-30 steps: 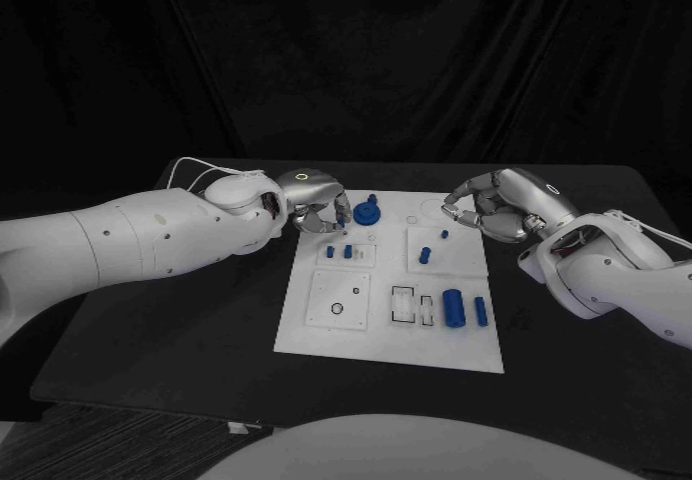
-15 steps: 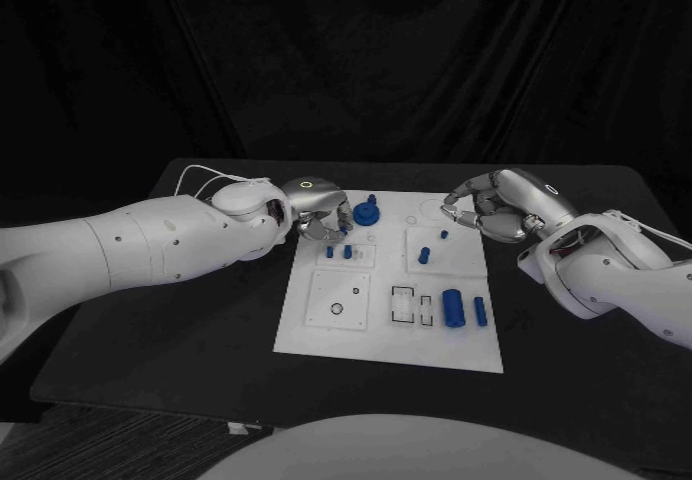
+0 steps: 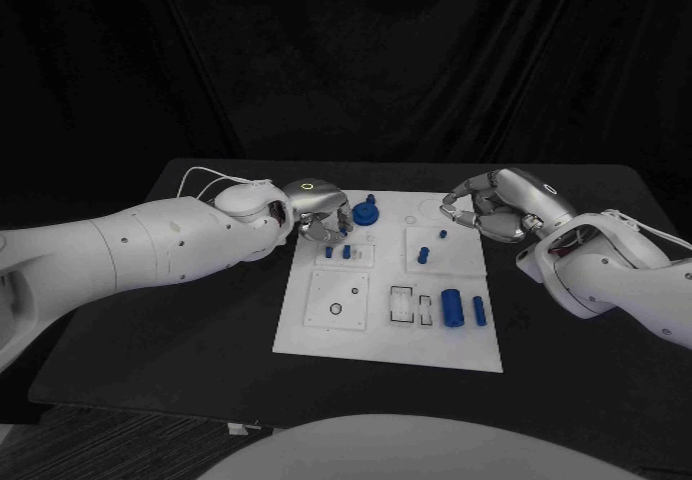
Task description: Assemble the parts on the task board
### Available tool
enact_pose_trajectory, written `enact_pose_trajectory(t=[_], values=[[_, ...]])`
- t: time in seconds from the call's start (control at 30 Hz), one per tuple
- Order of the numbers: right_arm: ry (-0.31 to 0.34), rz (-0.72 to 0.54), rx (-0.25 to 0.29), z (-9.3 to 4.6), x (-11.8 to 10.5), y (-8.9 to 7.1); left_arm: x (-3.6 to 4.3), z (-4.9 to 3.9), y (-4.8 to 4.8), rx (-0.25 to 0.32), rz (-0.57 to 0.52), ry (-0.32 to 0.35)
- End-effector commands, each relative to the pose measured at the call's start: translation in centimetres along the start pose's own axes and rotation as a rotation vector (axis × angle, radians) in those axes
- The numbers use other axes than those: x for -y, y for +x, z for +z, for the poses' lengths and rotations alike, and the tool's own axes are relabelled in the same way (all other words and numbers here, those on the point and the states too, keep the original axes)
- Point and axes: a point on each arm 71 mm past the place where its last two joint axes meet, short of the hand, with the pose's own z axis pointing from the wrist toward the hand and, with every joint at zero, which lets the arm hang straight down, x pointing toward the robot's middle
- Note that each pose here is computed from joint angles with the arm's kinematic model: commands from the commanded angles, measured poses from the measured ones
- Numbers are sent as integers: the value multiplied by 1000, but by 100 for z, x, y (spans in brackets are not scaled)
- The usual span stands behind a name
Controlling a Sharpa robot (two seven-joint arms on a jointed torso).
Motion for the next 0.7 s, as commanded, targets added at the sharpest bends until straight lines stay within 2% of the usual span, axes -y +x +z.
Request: enact_pose_trajectory(t=[0.03, 0.33, 0.7], values=[[10, -3, -1, -6, 5, 7, 19, 17, 20, -6, 0, 12], [12, -3, -4, -5, 7, 10, 5, 28, 40, -9, 0, 6], [16, -3, -8, -3, 15, 14, -55, 8, 52, -20, 0, -21]])
